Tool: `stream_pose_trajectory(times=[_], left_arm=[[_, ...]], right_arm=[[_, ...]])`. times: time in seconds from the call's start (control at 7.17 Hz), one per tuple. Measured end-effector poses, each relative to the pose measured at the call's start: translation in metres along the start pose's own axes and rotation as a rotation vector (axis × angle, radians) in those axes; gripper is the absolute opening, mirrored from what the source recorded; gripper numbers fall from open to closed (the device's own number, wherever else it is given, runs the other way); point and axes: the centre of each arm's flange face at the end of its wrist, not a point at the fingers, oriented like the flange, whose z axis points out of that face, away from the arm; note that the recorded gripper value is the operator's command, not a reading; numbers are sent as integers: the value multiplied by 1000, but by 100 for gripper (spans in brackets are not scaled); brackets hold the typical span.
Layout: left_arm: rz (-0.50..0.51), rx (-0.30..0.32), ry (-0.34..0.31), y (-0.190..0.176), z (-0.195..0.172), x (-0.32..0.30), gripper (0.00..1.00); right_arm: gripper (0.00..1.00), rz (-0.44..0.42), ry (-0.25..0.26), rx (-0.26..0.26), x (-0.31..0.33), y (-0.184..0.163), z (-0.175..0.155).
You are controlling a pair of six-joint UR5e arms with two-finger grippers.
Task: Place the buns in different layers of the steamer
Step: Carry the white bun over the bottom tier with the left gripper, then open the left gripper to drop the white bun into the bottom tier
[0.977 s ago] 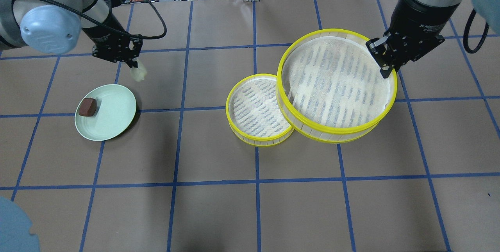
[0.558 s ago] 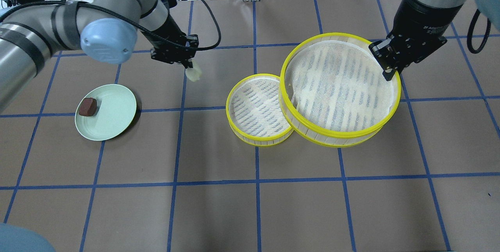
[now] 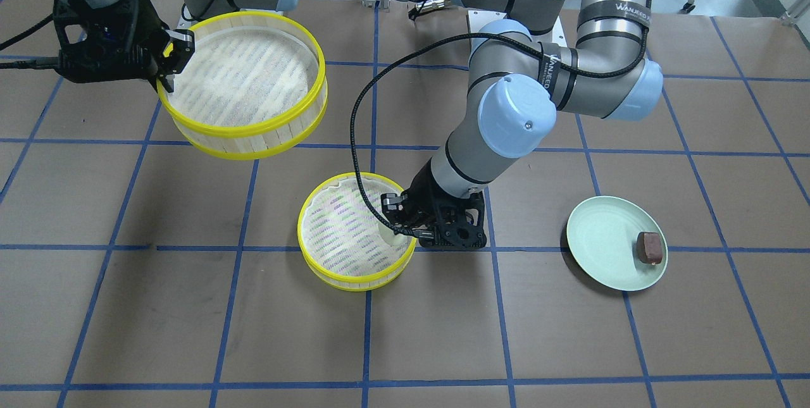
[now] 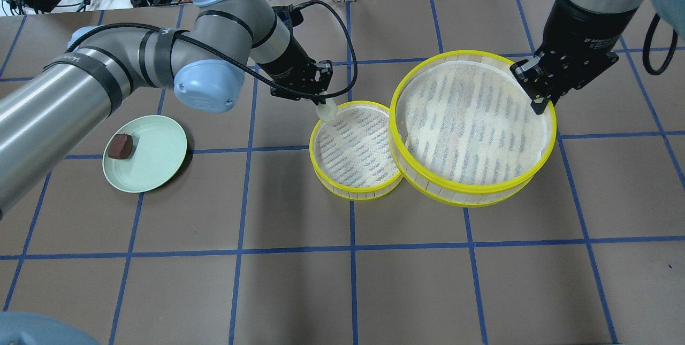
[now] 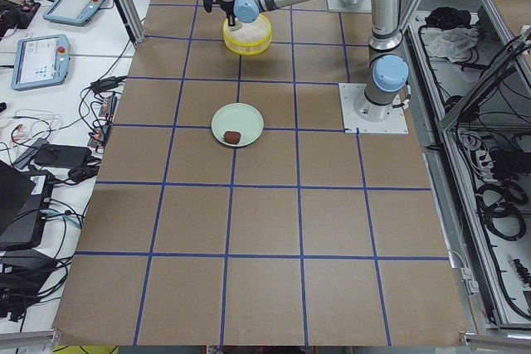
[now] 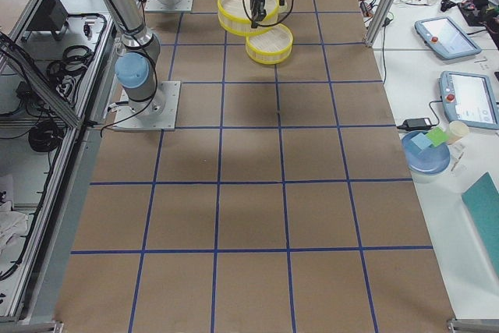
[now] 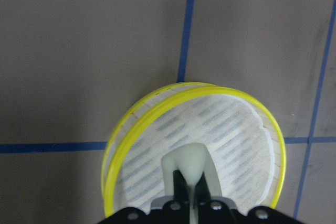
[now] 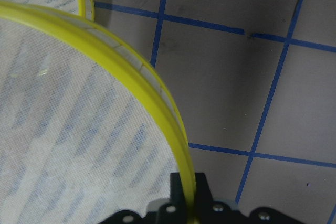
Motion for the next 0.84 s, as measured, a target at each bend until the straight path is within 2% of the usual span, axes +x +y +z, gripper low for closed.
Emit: stream_pose_trajectory(times=[0.14,0.28,0.56,0.84], left_arm=[[10,-18,15,5,15,8,86],[15,-38,15,11,27,11,100],[15,-61,7,19,38,12,100],[28,-59,2,21,34,14,100]], right_arm=[[0,2,8,-3,1,0,0],[0,3,11,-4,1,0,0],[0,3,12,-5,2,0,0],[0,3,12,-5,2,0,1]])
